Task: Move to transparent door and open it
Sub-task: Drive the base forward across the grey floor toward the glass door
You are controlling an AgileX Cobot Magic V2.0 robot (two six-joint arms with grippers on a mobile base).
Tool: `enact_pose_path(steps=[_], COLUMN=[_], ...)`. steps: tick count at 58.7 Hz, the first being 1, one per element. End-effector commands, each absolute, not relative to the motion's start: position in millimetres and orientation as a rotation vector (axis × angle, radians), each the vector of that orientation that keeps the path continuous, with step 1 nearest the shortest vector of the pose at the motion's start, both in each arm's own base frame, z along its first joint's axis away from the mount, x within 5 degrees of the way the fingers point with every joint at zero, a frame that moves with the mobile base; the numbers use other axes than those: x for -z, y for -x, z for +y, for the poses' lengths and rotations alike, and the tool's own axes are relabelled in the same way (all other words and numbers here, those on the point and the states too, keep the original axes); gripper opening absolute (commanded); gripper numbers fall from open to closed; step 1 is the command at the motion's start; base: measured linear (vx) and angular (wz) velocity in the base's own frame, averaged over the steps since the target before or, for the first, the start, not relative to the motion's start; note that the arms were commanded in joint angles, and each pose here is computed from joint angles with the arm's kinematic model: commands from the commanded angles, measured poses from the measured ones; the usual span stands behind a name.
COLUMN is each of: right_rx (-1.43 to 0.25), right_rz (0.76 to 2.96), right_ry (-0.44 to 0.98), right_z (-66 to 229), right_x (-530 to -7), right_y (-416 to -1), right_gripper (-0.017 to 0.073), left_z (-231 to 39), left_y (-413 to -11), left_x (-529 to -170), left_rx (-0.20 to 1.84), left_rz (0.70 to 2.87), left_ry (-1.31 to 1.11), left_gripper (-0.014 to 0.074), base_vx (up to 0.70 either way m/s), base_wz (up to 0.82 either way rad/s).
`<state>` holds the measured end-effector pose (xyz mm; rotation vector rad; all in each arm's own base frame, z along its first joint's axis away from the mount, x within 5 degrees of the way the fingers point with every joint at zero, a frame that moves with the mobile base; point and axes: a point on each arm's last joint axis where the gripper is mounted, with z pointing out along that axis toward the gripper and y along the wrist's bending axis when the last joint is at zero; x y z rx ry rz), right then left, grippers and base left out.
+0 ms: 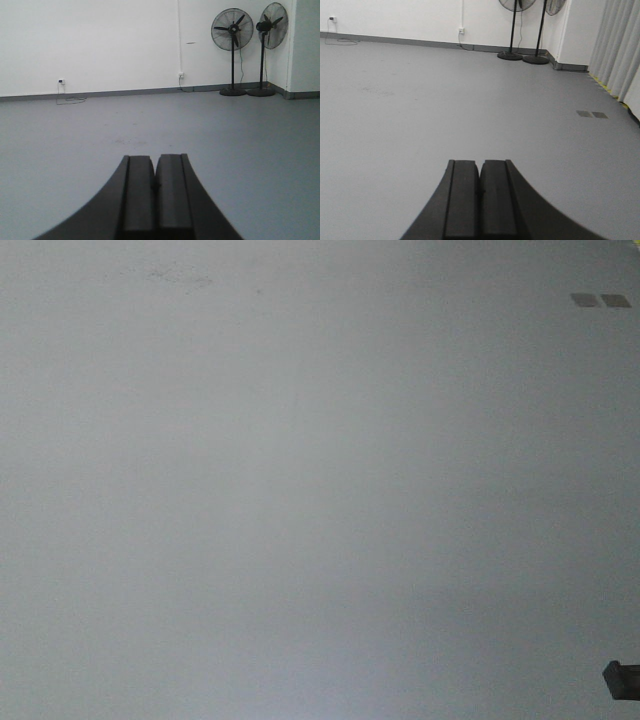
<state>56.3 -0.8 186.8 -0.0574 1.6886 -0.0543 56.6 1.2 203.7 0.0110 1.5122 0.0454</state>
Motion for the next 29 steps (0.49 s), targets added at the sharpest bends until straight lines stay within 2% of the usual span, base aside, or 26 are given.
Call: enact_pose_path(steps=[1,13,29], right_rx=[0.060,0.060,0.060], right_rz=[1.604,1.603,1.603], right_ry=[0.066,0.066,0.066], right_z=[-0.3,-0.2,-0.2], right_x=[-190.5,-190.6,-190.6], right_y=[-56.4,-56.4,-56.4], right_gripper=[-0.0008,-0.0008,-0.0008], left_z=[1.2,1.2,1.2], left_y=[-56.3,-56.3,-56.3], left_x=[-201.1,-201.1,-201.3], left_rx=[-0.038,-0.038,-0.037], left_rz=[1.450,1.450,1.450], left_ry=[-0.005,-0.005,-0.005], left_gripper=[-0.0006,-0.0006,-0.0006], base_vx=[0.37,0.44,0.58], base_wz=[0.18,0.15,0.12])
